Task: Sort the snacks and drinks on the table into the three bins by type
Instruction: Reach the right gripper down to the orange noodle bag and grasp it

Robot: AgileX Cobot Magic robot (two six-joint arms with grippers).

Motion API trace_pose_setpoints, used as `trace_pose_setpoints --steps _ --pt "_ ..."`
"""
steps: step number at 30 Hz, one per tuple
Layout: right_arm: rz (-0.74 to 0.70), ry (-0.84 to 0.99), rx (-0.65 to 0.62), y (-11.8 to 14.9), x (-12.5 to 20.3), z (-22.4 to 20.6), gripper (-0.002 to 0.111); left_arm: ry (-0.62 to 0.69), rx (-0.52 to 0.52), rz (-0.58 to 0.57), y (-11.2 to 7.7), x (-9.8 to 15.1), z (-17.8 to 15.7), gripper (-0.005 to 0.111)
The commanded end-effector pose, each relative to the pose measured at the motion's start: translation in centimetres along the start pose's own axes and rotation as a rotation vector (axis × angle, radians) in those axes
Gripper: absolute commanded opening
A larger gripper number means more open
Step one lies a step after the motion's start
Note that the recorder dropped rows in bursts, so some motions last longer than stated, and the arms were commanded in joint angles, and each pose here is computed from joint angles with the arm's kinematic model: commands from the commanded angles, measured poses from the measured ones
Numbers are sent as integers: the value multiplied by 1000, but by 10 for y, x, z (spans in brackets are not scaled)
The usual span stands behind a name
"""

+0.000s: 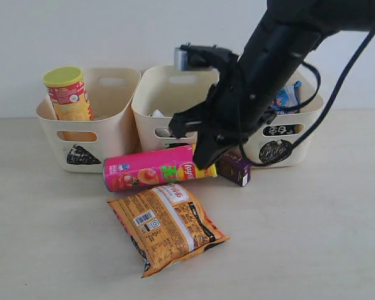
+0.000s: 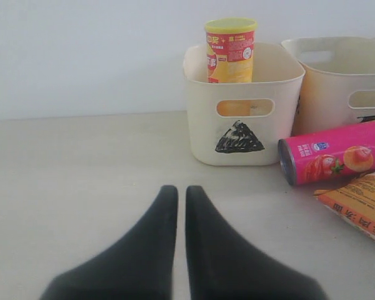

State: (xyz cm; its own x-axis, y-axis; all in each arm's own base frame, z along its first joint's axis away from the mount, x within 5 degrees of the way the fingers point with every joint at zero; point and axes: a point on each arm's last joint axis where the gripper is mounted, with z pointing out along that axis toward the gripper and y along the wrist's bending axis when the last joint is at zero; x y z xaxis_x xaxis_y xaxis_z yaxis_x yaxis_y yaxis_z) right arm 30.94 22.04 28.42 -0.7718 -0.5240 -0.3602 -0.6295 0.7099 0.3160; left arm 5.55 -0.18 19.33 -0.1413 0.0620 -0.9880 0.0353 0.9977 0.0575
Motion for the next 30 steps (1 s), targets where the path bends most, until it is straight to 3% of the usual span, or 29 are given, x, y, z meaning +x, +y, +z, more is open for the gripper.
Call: trace_pose_setpoints --steps 1,4,6,9,12,13,20,30 --pt "-167 75 -113 38 18 23 0 -2 3 1 0 1 0 4" --pt "-311 88 -108 64 24 37 2 -2 3 1 0 1 0 4" --pt "-389 94 -97 81 26 47 11 -2 3 1 0 1 0 4" --pt "-495 93 -10 95 29 60 43 -2 3 1 0 1 0 4" --pt "-506 72 124 101 28 71 82 -2 3 1 0 1 0 4" --pt "-521 62 176 102 27 75 89 -2 3 1 0 1 0 4" --pt "-425 21 506 107 30 110 88 -2 3 1 0 1 0 4" --pt "-377 130 646 128 16 163 88 -2 3 1 0 1 0 4"
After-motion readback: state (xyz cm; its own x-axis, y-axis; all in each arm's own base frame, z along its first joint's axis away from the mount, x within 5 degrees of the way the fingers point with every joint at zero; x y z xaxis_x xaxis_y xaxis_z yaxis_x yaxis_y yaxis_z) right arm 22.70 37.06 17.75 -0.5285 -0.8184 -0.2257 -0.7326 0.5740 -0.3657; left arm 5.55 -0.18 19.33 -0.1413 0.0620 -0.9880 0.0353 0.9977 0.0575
